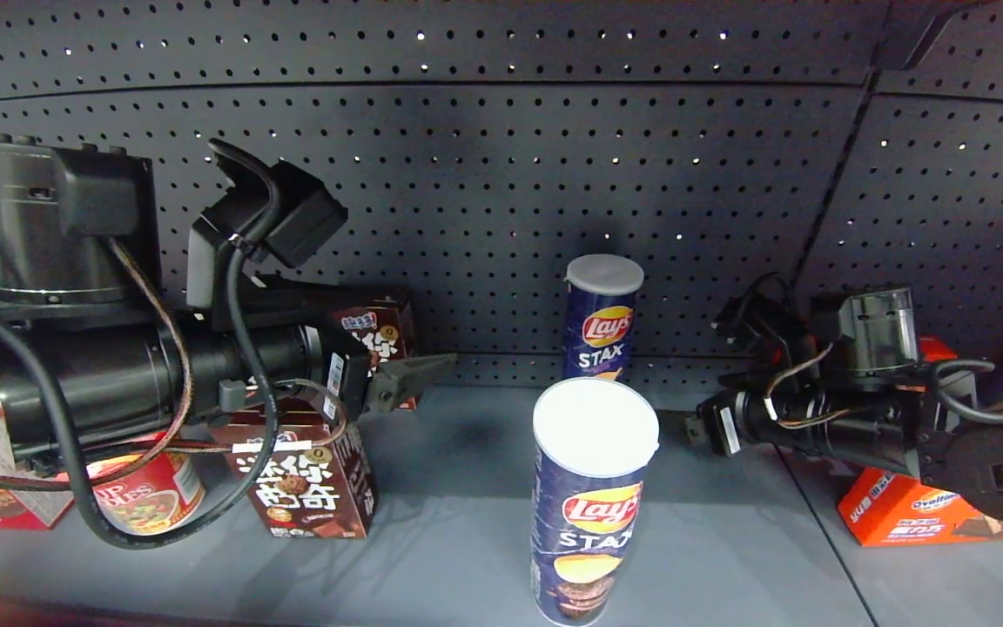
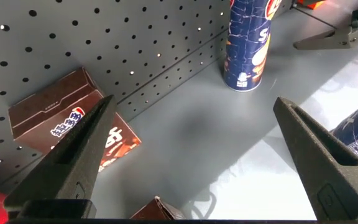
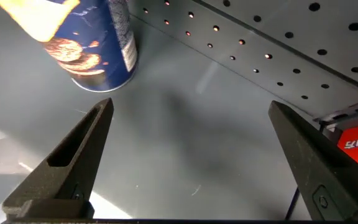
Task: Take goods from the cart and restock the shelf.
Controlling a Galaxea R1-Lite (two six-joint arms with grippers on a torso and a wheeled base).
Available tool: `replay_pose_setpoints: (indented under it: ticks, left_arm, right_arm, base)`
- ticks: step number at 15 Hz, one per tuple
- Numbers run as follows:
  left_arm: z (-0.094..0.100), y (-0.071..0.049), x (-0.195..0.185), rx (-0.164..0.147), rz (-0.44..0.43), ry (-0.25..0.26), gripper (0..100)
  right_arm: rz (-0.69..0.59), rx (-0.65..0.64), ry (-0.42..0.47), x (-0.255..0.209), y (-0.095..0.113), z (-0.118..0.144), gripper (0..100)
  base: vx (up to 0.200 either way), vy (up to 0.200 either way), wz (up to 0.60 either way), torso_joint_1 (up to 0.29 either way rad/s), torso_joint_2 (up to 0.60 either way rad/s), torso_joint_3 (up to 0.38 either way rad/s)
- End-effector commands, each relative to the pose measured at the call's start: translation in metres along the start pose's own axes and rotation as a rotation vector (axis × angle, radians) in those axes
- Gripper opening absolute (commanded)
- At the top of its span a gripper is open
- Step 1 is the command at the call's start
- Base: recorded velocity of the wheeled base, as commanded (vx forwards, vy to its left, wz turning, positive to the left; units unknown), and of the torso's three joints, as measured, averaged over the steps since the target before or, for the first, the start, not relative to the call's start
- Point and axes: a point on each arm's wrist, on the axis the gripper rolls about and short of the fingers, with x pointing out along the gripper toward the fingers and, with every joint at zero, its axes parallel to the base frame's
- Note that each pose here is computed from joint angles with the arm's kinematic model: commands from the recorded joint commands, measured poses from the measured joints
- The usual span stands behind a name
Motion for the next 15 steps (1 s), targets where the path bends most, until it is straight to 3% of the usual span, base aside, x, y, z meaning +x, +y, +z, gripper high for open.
replay_pose_setpoints:
  ticks: [1,8,15]
  left_arm:
    - [0.0,0.001,0.0,0.0,0.003,-0.001,100]
    - [-0.001,0.002,-0.001,-0.003,0.005,0.002,100]
    - [-0.001,0.001,-0.001,-0.003,0.004,0.002,100]
  right_arm:
    - [-0.001,0.0,0.013,0.01,0.0,-0.001,100]
    - [-0.036,0.014,-0.018,0.043,-0.013,0.014,100]
    - [-0.01,0.009,-0.024,0.058,-0.004,0.018,100]
  base:
    - [0.0,0.0,0.0,0.0,0.0,0.0]
    - [0.0,0.0,0.0,0.0,0.0,0.0]
    - [0.0,0.0,0.0,0.0,0.0,0.0]
